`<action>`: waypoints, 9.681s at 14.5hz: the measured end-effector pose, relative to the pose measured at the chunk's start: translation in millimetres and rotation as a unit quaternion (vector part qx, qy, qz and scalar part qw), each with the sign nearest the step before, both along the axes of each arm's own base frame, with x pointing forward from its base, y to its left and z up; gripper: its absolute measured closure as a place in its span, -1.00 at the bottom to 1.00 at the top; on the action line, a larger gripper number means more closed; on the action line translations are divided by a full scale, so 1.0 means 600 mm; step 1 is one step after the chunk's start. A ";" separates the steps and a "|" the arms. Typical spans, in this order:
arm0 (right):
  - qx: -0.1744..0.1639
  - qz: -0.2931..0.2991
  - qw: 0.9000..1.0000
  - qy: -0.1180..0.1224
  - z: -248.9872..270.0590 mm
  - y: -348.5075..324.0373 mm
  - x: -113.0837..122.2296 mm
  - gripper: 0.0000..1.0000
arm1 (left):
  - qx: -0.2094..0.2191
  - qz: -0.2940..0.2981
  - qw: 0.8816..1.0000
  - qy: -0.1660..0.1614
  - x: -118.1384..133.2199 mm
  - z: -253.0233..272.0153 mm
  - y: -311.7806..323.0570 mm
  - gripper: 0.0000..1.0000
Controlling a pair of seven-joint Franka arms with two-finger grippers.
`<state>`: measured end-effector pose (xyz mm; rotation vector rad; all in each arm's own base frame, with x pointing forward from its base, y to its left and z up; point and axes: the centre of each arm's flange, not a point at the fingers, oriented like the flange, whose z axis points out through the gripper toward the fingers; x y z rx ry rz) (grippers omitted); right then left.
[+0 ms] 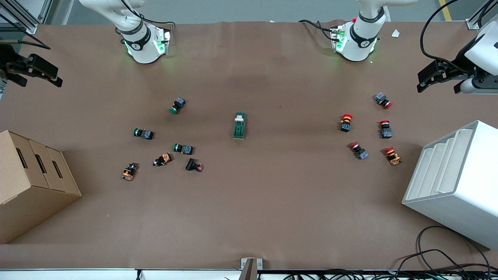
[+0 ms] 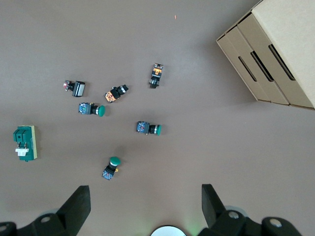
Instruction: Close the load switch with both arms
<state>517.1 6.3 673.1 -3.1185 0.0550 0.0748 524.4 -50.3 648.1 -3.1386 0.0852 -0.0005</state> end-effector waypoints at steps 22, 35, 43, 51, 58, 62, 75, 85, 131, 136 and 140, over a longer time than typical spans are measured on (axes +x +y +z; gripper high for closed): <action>0.000 0.006 1.000 -0.001 0.000 0.010 0.000 -1.00 | -0.023 0.076 0.995 -0.057 -0.131 -0.292 -0.629 -1.00; 0.000 0.005 1.000 0.010 -0.017 0.009 0.009 -1.00 | 0.021 0.091 0.958 -0.271 -0.447 -0.677 -0.908 -0.97; -0.002 0.000 0.999 0.037 -0.116 0.017 0.078 -1.00 | -0.011 0.035 0.913 -0.407 -0.517 -0.841 -0.893 -0.97; -0.009 -0.122 0.990 0.064 -0.218 0.225 0.107 -1.00 | -0.037 0.015 0.871 -0.489 -0.526 -0.898 -0.866 -0.97; 0.006 -0.203 0.977 0.066 -0.419 0.349 0.095 -1.00 | -0.046 -0.008 0.856 -0.515 -0.531 -0.941 -0.857 -0.98; 0.020 -0.251 0.966 0.052 -0.500 0.466 0.037 -1.00 | -0.044 -0.013 0.857 -0.514 -0.538 -0.950 -0.856 -0.98; 0.039 -0.296 0.954 0.032 -0.693 0.724 -0.113 -1.00 | -0.034 -0.008 0.844 -0.536 -0.542 -0.967 -0.849 -0.99; 0.048 -0.335 0.941 0.018 -0.790 0.790 -0.173 -1.00 | -0.034 -0.008 0.844 -0.536 -0.542 -0.967 -0.849 -0.99; 0.040 -0.210 0.975 0.055 -0.617 0.482 0.191 -1.00 | 0.003 0.047 0.867 -0.496 -0.510 -0.902 -0.898 -1.00; 0.010 -0.116 0.992 0.056 -0.550 0.346 0.217 -1.00 | 0.050 0.084 0.886 -0.453 -0.432 -0.780 -0.949 -1.00; -0.002 -0.070 0.995 0.064 -0.489 0.237 0.223 -1.00 | 0.080 0.129 0.911 -0.384 -0.320 -0.667 -0.960 -1.00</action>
